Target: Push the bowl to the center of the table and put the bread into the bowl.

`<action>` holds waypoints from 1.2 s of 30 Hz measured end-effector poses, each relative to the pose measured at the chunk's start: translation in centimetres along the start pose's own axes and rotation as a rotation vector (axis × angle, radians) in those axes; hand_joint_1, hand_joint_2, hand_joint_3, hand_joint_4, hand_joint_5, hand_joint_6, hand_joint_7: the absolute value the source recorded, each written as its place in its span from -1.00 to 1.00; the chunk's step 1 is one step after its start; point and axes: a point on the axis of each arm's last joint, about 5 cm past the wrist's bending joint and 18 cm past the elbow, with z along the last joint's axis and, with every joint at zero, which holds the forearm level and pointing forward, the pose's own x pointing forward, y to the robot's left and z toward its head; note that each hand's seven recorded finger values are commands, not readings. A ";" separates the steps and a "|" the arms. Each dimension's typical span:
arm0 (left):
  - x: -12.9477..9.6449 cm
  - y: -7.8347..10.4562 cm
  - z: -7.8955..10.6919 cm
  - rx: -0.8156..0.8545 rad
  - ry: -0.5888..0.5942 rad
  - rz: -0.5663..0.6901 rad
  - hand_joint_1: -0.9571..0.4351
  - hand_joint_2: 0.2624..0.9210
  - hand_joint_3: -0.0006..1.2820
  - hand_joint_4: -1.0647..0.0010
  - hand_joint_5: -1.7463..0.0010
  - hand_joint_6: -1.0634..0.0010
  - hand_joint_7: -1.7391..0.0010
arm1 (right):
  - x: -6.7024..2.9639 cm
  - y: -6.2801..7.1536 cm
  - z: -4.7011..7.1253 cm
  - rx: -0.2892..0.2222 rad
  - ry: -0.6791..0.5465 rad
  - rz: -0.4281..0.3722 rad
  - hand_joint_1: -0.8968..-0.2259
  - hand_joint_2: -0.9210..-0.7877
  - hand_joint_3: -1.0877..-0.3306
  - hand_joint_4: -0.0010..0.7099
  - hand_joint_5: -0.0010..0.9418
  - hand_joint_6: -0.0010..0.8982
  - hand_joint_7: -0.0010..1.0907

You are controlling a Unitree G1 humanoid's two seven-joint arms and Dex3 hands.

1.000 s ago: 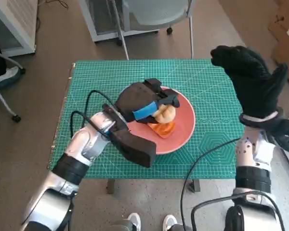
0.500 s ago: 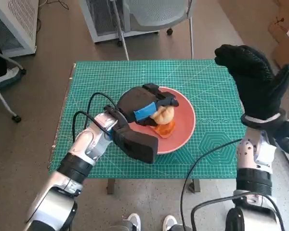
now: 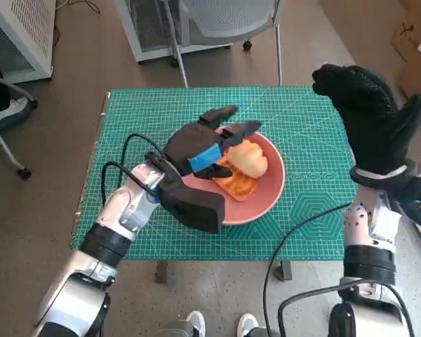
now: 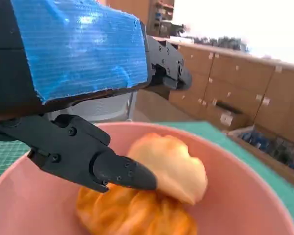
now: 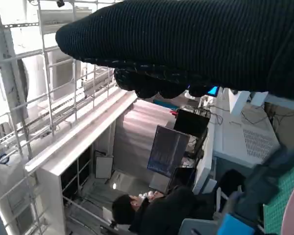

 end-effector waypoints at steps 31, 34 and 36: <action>-2.0 2.8 0.6 -0.974 -0.206 0.480 -0.54 1.00 -0.35 1.00 1.00 0.82 0.97 | 0.55 0.1 0.0 0.018 -0.001 0.015 -0.31 -1.00 -0.14 -0.15 -0.99 -0.08 -0.98; -2.2 2.6 1.1 -1.063 -0.231 0.523 -0.56 1.00 -0.30 1.00 1.00 0.82 0.97 | 0.73 0.0 0.1 0.016 -0.006 0.017 -0.30 -1.00 -0.14 -0.15 -0.99 -0.07 -0.98; -2.4 2.6 1.3 -1.089 -0.238 0.535 -0.57 1.00 -0.27 1.00 1.00 0.82 0.96 | 0.79 0.0 0.1 0.016 -0.008 0.019 -0.30 -1.00 -0.13 -0.15 -0.99 -0.07 -0.98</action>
